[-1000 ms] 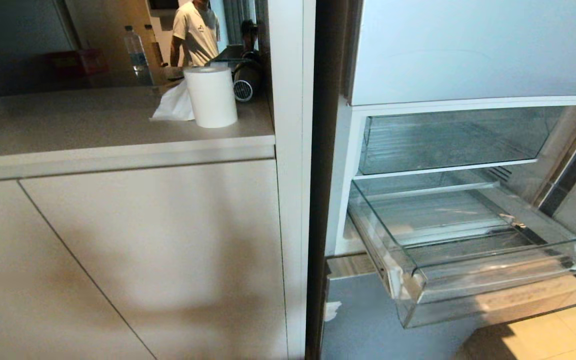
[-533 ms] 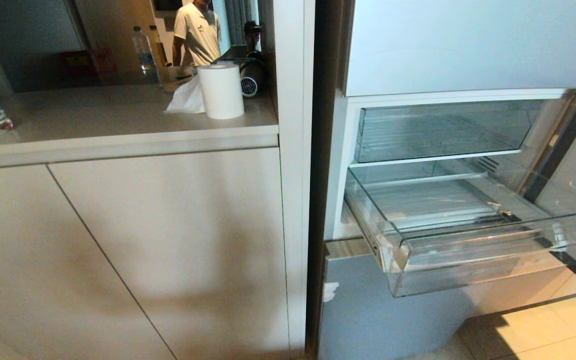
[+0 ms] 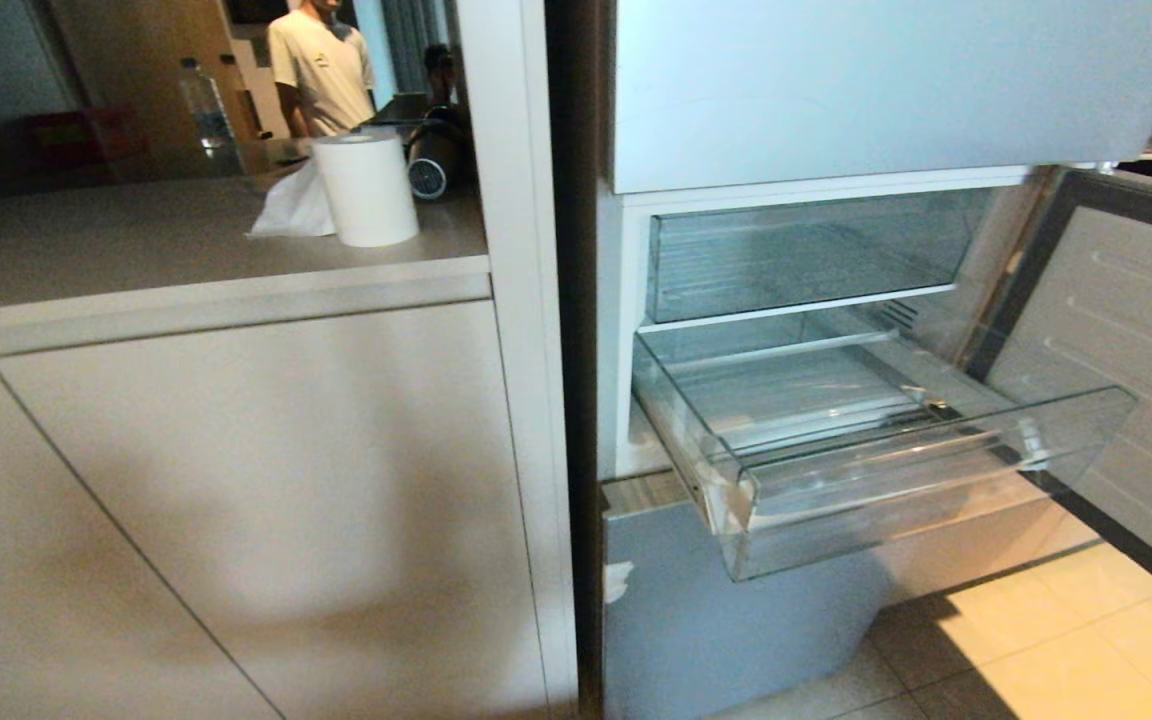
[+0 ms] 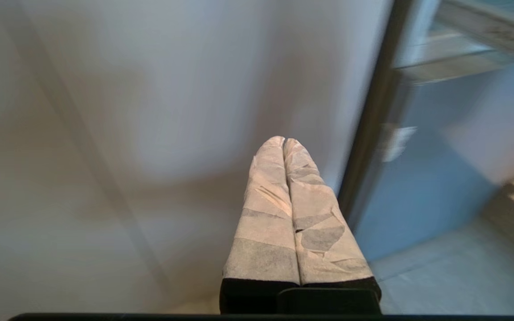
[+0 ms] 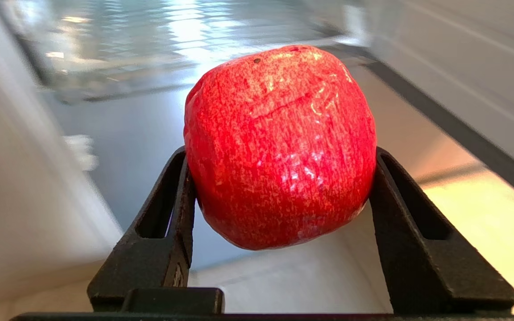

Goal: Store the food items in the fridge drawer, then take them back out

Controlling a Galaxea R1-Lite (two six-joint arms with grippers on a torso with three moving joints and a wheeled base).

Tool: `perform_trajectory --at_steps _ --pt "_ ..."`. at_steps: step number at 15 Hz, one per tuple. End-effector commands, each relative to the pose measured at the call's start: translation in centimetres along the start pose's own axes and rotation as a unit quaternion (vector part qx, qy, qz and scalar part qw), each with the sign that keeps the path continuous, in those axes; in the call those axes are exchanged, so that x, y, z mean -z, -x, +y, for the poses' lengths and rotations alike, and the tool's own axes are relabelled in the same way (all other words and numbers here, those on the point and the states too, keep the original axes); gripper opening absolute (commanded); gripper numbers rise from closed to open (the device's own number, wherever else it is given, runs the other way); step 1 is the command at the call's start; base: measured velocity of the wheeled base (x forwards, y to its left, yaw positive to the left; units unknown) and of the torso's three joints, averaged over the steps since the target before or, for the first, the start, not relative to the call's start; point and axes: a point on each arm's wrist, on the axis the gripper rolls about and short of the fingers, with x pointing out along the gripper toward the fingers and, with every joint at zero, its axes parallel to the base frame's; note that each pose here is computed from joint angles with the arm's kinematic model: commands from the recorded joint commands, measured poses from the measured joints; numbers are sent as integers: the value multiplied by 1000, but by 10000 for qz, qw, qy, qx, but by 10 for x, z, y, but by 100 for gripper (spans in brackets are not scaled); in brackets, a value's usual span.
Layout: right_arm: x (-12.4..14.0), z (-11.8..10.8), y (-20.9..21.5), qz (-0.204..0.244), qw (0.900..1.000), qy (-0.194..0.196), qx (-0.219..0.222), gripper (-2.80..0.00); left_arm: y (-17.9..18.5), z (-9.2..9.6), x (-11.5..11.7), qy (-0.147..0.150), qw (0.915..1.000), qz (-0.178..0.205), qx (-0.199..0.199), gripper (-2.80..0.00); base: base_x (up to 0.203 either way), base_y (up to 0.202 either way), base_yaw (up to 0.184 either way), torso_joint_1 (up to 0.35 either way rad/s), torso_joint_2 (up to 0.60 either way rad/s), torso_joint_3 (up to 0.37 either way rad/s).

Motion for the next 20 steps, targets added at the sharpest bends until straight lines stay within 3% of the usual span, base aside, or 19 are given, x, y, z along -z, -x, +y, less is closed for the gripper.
perform_trajectory --at_steps 1,11,15,17,20 --pt "0 0 0 8 10000 -3 -5 -280 0 0 0 1 10000 12 -5 -280 0 7 -180 2 -2 6" --pt "0 0 0 7 10000 -12 -5 -280 0 0 0 1 10000 2 0 -280 -1 6 -174 0 1 3" --pt "-1 0 0 -12 10000 71 7 -280 0 0 0 1 10000 8 0 -280 -1 2 -50 1 1 1" --pt "-18 -1 5 -241 9994 -14 250 -280 0 0 0 1 10000 8 0 -280 0 0 0 0 0 0" --pt "-69 -4 13 -322 9931 -544 987 -280 0 0 0 1 10000 8 0 -280 0 0 0 0 0 0"
